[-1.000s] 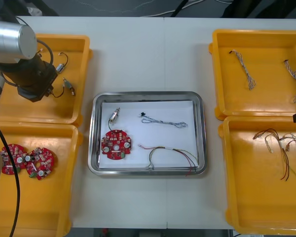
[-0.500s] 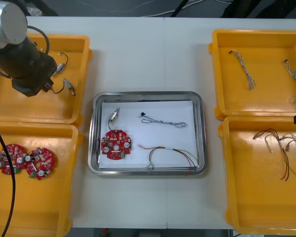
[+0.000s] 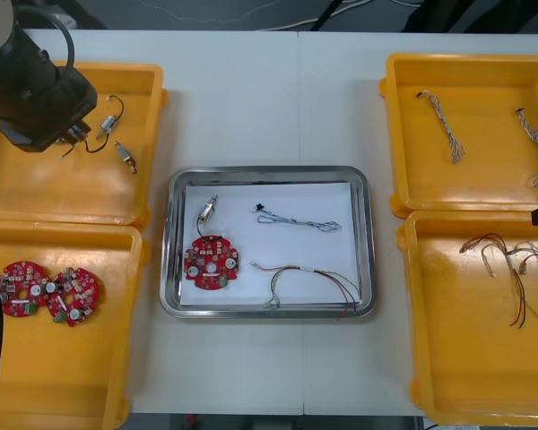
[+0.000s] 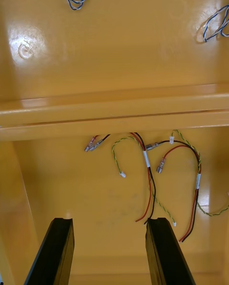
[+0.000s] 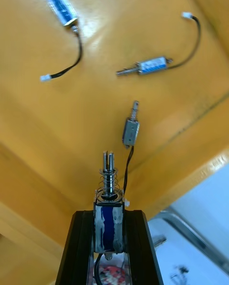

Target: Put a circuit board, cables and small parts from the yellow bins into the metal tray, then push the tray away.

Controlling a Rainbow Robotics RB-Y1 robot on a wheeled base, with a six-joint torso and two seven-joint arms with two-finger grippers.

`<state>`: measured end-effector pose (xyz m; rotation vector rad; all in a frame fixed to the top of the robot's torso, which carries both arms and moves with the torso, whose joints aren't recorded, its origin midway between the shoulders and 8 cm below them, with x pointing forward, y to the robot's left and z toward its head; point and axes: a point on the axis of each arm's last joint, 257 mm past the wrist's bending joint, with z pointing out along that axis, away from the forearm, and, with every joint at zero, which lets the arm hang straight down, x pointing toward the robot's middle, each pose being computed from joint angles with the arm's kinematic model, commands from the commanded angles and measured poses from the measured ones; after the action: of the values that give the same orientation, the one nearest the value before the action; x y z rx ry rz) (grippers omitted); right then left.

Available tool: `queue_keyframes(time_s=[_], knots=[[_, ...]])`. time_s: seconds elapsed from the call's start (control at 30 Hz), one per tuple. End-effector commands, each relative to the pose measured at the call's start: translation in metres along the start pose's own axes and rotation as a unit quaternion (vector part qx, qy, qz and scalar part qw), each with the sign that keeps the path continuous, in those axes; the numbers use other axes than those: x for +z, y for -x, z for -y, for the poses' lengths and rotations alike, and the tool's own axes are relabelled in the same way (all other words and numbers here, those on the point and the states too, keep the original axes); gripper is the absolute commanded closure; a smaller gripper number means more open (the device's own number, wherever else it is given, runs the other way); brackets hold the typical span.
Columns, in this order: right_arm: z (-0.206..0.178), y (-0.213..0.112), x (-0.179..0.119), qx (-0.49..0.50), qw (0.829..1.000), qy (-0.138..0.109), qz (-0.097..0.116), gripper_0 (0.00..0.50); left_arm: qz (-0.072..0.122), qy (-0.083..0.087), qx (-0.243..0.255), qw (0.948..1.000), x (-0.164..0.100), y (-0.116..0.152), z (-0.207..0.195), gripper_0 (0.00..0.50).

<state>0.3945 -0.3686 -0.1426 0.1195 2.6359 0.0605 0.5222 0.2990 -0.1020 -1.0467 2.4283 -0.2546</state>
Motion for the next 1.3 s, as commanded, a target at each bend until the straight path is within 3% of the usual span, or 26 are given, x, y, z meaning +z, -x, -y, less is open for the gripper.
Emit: queue_keyframes(time_s=[0.03,0.2,0.3,0.4,0.53,0.57,0.6,0.67,0.7,0.73,0.77,0.83,1.07,1.3], knots=[[0.014,0.006,-0.018,0.002,1.000,-0.019,0.019,0.062,0.035,-0.021,0.121,0.9918,-0.032,0.013,0.017,0.500],[0.014,0.006,-0.017,0.003,1.000,-0.019,0.019,0.061,0.035,-0.020,0.196,0.9798,-0.030,0.003,0.020,0.500],[0.016,0.006,-0.018,0.003,1.000,-0.021,0.020,0.062,0.036,-0.022,0.260,0.9646,-0.030,-0.007,0.021,0.500],[0.016,0.006,-0.017,0.003,1.000,-0.023,0.021,0.063,0.036,-0.025,0.295,0.9544,-0.030,-0.015,0.021,0.500],[0.017,0.007,-0.018,0.004,0.999,-0.025,0.021,0.062,0.034,-0.027,0.353,0.9346,-0.026,-0.039,0.021,0.500],[0.017,0.007,-0.018,0.004,0.999,-0.025,0.021,0.062,0.034,-0.027,0.353,0.9346,-0.026,-0.039,0.021,0.500],[0.017,0.007,-0.018,0.004,0.999,-0.025,0.021,0.061,0.031,-0.028,0.371,0.9276,-0.023,-0.051,0.021,0.500],[0.017,0.007,-0.018,0.004,0.999,-0.025,0.021,0.062,0.027,-0.028,0.391,0.9196,-0.020,-0.065,0.021,0.500],[0.017,0.007,-0.018,0.004,0.999,-0.025,0.021,0.062,0.026,-0.029,0.393,0.9188,-0.019,-0.068,0.021,0.500],[0.017,0.007,-0.018,0.004,0.999,-0.025,0.021,0.061,0.023,-0.031,0.408,0.9124,-0.017,-0.080,0.021,0.500],[0.017,0.007,-0.018,0.004,0.999,-0.025,0.021,0.061,0.023,-0.031,0.408,0.9124,-0.017,-0.080,0.021,0.500],[0.017,0.007,-0.018,0.004,0.999,-0.025,0.021,0.062,0.019,-0.037,0.424,0.9045,-0.015,-0.099,0.023,0.500],[0.017,0.007,-0.018,0.004,0.999,-0.025,0.021,0.061,0.004,-0.047,0.453,0.8903,-0.004,-0.142,0.036,0.500],[0.017,0.007,-0.018,0.004,0.999,-0.025,0.021,0.061,0.001,-0.027,0.473,0.8808,0.012,-0.169,0.037,0.500]])
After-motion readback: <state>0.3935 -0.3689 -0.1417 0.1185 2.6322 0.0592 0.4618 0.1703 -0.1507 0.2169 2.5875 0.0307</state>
